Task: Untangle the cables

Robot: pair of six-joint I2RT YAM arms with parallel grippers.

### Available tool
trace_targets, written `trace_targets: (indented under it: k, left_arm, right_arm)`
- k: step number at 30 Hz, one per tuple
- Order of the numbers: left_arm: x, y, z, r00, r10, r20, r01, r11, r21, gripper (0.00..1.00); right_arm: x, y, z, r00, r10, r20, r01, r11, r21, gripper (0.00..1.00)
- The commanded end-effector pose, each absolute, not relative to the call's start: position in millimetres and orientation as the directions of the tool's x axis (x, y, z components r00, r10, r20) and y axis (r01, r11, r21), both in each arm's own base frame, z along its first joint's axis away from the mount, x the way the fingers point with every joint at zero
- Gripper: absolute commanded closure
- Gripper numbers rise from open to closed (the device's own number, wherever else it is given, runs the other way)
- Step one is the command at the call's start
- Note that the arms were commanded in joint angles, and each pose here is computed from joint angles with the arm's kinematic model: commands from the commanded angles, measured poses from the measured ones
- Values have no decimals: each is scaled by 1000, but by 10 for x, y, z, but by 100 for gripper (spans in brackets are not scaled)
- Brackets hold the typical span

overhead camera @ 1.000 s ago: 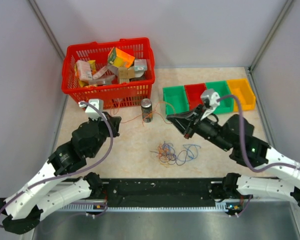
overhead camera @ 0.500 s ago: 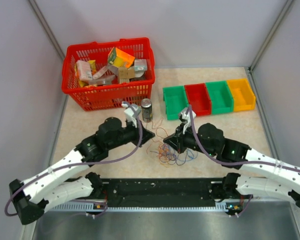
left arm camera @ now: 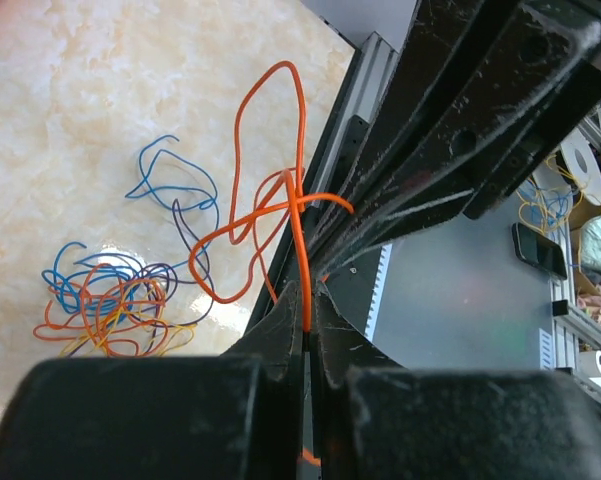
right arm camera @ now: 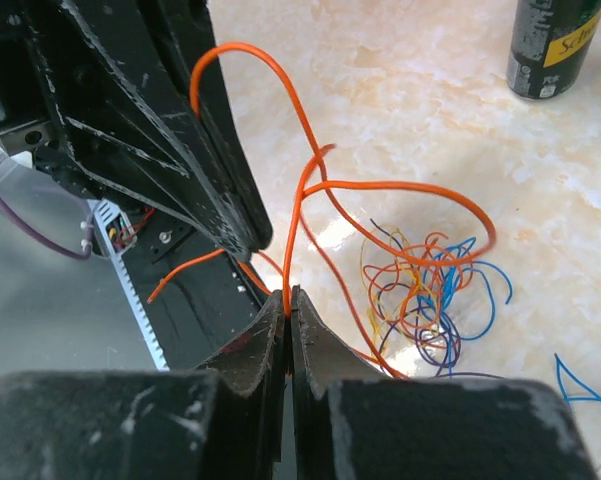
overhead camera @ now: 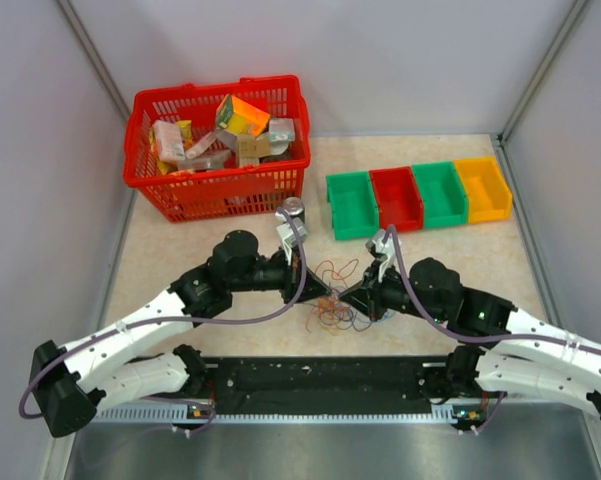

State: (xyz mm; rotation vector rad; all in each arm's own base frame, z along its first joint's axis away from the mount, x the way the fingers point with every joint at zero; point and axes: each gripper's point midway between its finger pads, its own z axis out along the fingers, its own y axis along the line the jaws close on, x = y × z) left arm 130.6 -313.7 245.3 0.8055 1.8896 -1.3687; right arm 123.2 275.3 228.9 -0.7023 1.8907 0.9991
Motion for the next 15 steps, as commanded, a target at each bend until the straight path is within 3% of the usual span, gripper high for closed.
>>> trace_targets:
  k: [1, 5, 15]
  left_arm:
    - [1263, -3094, 2592, -527, 75, -846, 836, 221, -501, 100]
    - [1297, -3115, 2616, -524, 58, -850, 836, 225, -500, 99]
    - [1436, -2967, 2695, -415, -22, -909, 863, 305, -402, 76]
  right_arm:
    - [1277, 2610, 2390, -441, -35, -897, -759, 548, 352, 100]
    - [1134, 2689, 2433, -444, -53, -895, -803, 466, 371, 100]
    - [950, 2759, 2536, -453, -58, -889, -840, 362, 405, 100]
